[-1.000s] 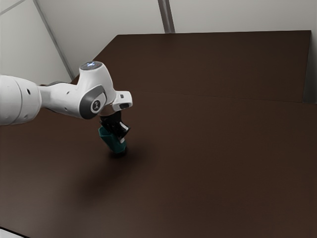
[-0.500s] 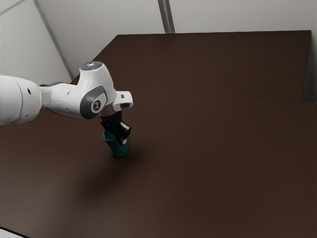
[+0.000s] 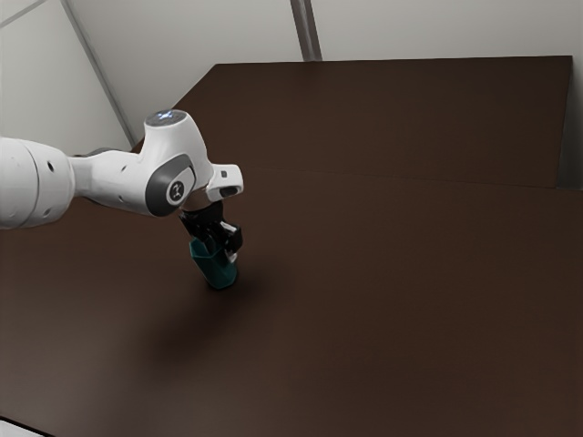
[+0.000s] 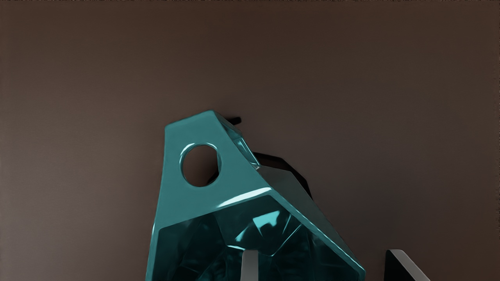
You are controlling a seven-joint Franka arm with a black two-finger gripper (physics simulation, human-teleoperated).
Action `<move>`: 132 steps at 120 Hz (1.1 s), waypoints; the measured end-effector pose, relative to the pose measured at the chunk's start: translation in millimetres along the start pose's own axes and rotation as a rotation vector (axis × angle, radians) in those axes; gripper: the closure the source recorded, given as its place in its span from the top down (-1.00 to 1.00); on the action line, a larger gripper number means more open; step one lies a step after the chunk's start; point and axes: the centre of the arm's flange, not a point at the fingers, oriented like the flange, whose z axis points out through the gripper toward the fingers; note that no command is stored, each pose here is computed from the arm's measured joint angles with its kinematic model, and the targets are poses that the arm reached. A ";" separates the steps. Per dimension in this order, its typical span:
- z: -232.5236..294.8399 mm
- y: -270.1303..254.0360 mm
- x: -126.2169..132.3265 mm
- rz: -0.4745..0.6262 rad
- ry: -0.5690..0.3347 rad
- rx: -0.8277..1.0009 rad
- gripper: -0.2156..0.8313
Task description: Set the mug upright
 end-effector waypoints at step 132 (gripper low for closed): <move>-162.7 -17.9 67.3 -0.058 0.042 -0.033 0.52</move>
